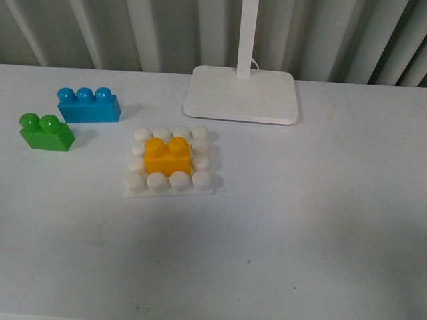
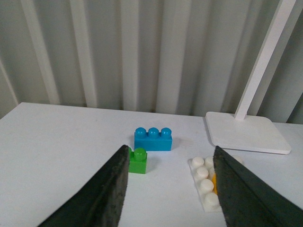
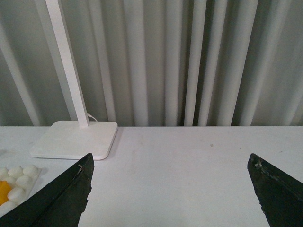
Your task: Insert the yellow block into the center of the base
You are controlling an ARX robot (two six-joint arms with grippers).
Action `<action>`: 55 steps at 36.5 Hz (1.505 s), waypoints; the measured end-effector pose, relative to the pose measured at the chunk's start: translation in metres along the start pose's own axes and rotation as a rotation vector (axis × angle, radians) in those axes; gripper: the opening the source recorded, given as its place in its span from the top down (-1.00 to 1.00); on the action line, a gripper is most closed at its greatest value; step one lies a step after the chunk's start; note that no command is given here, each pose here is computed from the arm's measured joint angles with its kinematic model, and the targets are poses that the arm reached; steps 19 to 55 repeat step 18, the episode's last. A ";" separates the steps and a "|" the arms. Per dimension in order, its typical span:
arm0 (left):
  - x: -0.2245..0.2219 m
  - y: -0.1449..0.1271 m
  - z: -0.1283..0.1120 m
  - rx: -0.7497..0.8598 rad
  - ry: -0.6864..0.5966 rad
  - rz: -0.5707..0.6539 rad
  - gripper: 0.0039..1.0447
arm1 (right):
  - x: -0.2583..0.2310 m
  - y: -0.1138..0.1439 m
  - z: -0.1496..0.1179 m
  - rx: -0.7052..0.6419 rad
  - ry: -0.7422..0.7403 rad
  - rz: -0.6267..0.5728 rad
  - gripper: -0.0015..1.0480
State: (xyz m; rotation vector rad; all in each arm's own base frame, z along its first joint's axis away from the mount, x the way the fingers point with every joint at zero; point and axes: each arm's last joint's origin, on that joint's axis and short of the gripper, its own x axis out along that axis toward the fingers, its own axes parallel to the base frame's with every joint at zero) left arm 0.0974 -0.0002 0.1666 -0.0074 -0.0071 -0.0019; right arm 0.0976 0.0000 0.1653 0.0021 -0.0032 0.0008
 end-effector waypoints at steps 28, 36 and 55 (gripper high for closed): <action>0.000 0.000 0.000 0.003 0.000 0.000 -0.88 | 0.000 0.000 0.000 0.000 0.000 0.000 -0.82; 0.000 0.000 0.000 0.003 0.000 0.000 -0.88 | 0.000 0.000 0.000 0.000 0.000 0.000 -0.82; 0.000 0.000 0.000 0.003 0.000 0.000 -0.88 | 0.000 0.000 0.000 0.000 0.000 0.000 -0.82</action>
